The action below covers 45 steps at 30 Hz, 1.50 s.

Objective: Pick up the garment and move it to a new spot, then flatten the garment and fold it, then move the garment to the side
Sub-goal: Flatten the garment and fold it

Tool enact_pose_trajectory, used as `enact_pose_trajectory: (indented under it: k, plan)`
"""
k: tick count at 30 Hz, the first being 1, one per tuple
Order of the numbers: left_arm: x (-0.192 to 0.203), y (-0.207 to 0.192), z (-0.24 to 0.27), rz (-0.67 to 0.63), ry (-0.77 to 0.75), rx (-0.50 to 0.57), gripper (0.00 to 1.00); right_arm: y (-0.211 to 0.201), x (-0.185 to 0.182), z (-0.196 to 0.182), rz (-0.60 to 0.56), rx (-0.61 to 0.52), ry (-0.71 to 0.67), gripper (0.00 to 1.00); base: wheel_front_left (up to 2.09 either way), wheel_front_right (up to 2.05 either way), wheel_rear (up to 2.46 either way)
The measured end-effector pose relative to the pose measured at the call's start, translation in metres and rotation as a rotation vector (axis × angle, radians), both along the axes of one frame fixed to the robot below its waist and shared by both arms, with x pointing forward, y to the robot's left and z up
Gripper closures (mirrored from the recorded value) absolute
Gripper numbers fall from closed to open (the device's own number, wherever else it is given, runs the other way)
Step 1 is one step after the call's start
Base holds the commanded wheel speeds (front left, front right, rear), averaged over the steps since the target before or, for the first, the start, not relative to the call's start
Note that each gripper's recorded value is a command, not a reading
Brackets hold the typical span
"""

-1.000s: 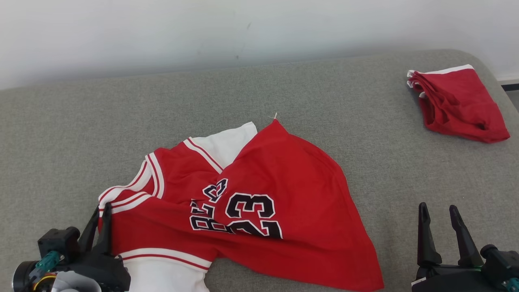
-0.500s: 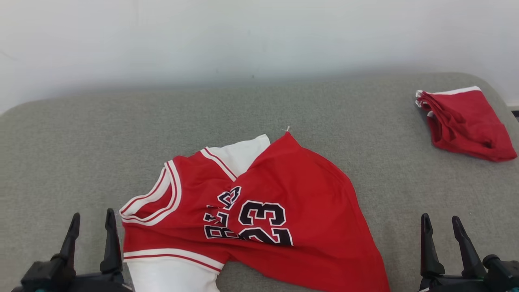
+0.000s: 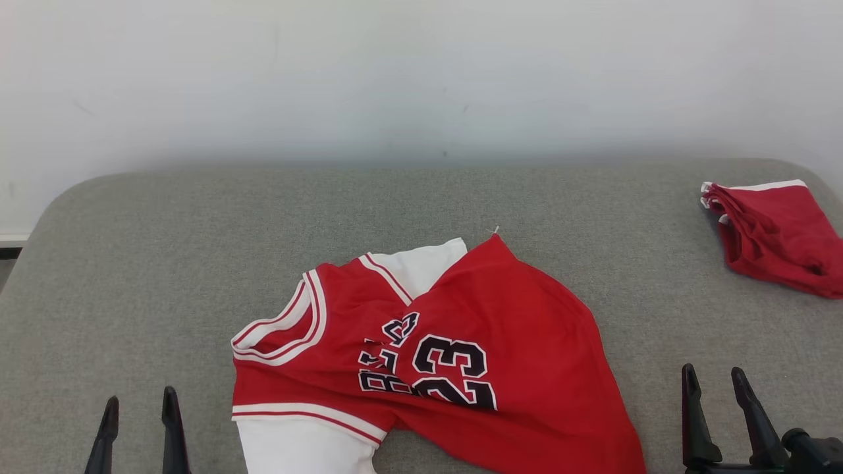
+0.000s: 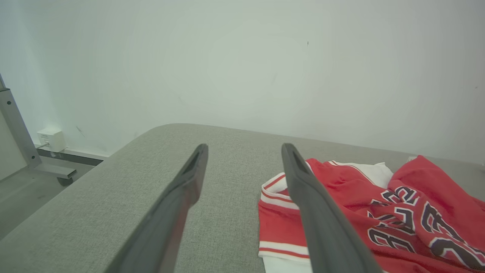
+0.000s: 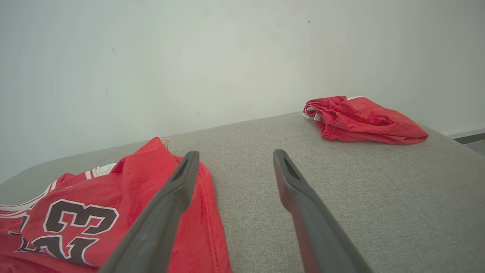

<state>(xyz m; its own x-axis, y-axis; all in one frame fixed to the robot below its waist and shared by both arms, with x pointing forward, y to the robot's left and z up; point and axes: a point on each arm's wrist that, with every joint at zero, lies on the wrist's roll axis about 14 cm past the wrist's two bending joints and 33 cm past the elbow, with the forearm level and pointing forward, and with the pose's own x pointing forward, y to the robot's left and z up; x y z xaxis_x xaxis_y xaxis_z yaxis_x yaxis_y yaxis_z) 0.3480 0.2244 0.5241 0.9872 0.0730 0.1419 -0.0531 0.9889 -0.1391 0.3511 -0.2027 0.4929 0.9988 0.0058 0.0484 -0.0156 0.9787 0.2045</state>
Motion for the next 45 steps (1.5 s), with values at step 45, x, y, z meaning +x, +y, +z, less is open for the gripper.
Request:
enact_pose_trajectory:
  k: [45]
  plan:
    - [-0.043,-0.063,-0.158,-0.188,0.528,-0.151,0.0,0.042,-0.053,-0.133,0.149,0.003,0.459,0.0,0.0,0.0,0.0]
